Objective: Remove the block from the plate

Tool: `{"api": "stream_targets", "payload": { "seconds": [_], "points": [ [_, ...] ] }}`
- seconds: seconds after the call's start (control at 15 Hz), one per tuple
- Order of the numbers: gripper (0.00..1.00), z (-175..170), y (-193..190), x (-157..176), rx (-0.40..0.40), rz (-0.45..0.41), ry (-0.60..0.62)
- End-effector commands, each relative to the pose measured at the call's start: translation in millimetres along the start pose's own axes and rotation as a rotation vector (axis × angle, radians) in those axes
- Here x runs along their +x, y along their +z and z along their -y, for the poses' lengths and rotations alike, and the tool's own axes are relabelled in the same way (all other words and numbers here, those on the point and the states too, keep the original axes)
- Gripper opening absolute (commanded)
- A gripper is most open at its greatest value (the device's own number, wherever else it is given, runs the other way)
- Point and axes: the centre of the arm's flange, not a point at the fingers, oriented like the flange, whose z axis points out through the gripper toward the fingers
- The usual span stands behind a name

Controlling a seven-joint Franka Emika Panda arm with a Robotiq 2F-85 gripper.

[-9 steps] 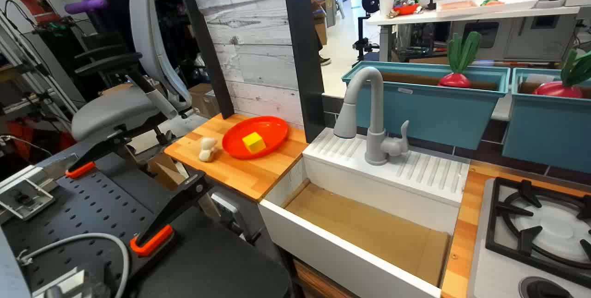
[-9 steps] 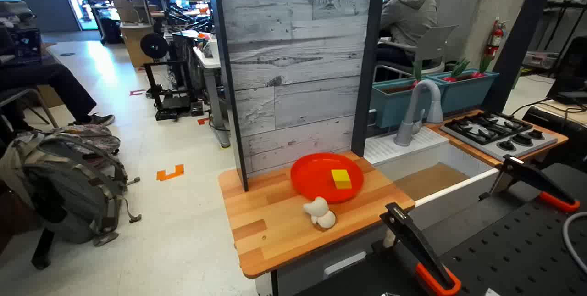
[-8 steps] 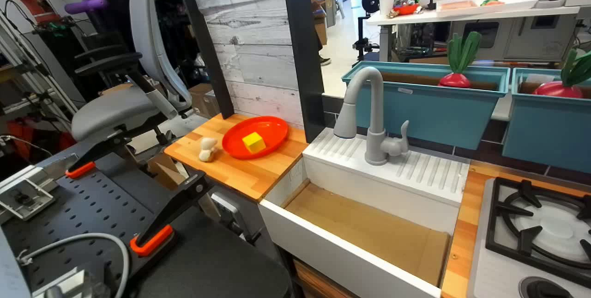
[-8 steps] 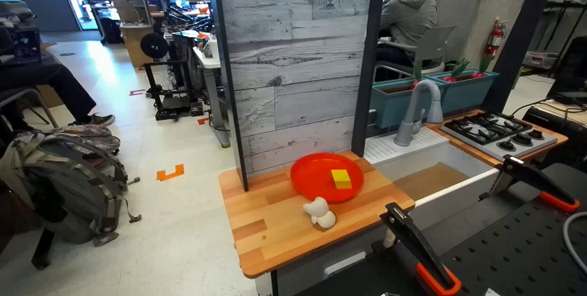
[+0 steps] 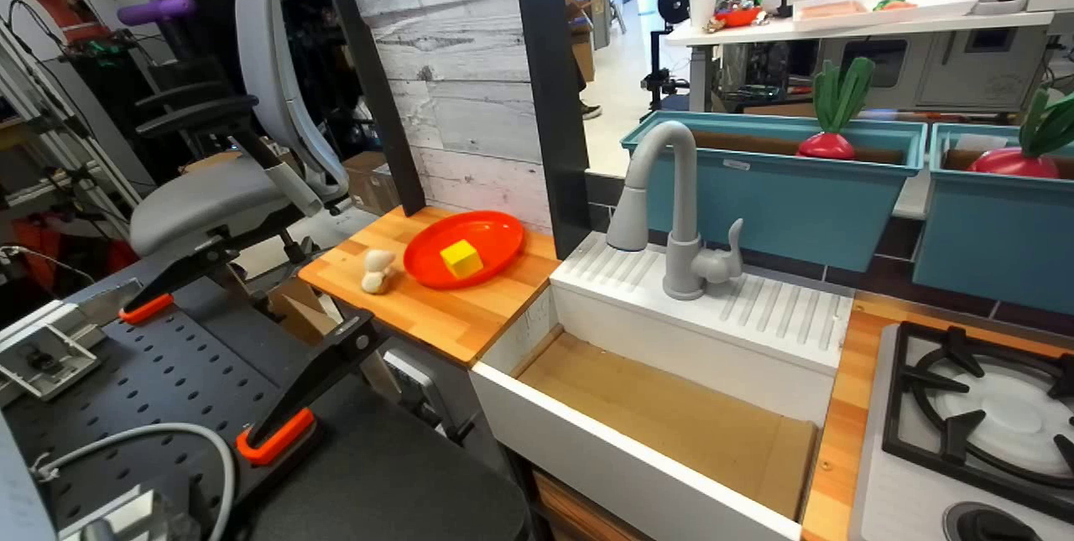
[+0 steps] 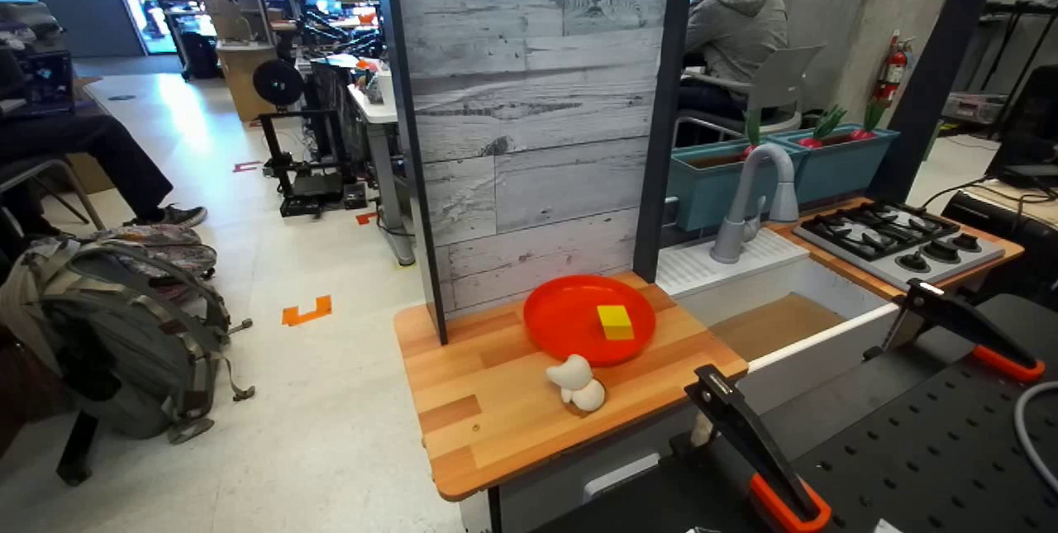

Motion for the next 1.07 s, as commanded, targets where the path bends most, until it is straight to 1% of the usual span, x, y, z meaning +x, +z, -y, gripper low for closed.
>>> {"api": "stream_targets", "payload": {
  "seconds": [0.0, 0.27, 0.47, 0.6, 0.8, 1.0],
  "points": [
    [1.00, 8.1, 20.0, 11.7, -0.016, -0.015, 0.007],
    [1.00, 28.4, 74.4, 29.8, -0.037, -0.041, -0.013],
    [1.00, 43.0, 122.7, 41.1, -0.019, -0.047, -0.021],
    [1.00, 46.3, 156.8, 50.0, 0.005, -0.024, -0.019],
    [1.00, 45.7, 216.5, 69.9, 0.017, 0.000, 0.003],
    [1.00, 47.0, 275.5, 83.0, 0.041, 0.049, 0.022]
  ]
}}
